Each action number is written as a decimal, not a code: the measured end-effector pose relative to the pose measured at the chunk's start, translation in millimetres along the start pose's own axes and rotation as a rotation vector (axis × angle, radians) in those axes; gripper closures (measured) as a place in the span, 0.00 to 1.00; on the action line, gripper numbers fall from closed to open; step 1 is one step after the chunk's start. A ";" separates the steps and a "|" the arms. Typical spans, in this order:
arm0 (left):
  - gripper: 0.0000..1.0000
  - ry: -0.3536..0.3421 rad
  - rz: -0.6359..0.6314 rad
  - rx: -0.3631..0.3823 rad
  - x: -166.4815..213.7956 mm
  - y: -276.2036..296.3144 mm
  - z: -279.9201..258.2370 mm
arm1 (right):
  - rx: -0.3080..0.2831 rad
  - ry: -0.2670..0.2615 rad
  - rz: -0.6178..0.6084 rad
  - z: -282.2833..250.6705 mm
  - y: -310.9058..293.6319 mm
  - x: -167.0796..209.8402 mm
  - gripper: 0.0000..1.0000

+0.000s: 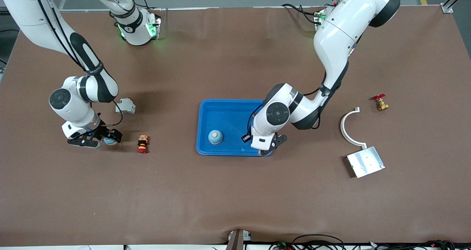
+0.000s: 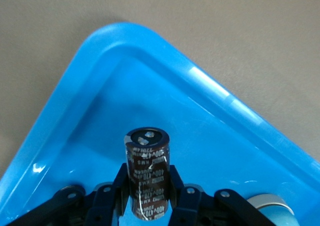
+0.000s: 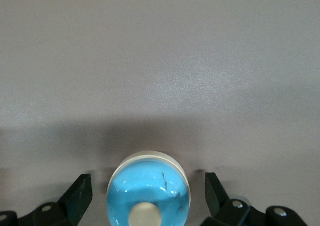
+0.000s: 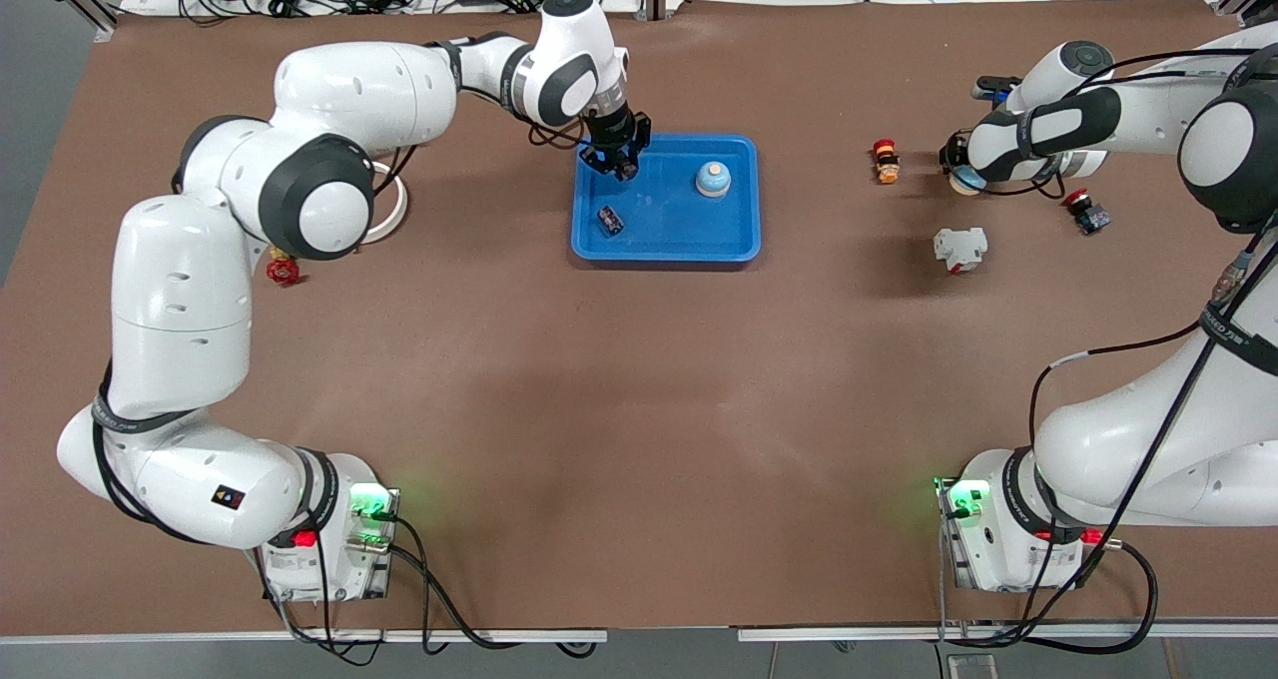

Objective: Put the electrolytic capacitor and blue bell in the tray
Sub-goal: 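Release the capacitor into the tray while the right gripper lifts the bell, then move the bell over the tray while the left gripper withdraws to rest, then lower the bell beside the first bell and open the right gripper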

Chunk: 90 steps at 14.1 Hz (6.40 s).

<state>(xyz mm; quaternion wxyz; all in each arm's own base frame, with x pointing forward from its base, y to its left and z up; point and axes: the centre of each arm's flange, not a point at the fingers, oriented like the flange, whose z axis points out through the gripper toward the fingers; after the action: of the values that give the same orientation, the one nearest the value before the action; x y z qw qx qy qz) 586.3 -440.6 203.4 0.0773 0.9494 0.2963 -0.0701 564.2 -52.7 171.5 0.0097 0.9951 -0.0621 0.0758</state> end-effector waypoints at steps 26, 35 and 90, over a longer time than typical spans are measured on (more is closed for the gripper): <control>0.00 0.054 -0.005 -0.056 13.3 12.3 -34.7 | 0.061 -0.170 0.138 -174.3 -92.1 9.3 0.33; 0.00 0.139 -0.030 -0.037 21.9 -4.6 -198.6 | 0.035 -0.193 0.330 -181.8 -194.3 -25.5 0.33; 0.00 0.160 0.550 0.070 178.1 -327.9 -428.9 | -0.072 -0.044 0.732 -32.2 -474.3 -131.2 0.33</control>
<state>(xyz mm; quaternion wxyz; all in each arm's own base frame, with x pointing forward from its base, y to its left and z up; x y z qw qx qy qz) 580.7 4.8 556.6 0.0369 0.9987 0.0302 0.0182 490.0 434.8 178.7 0.0154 0.9075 -0.4168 0.0504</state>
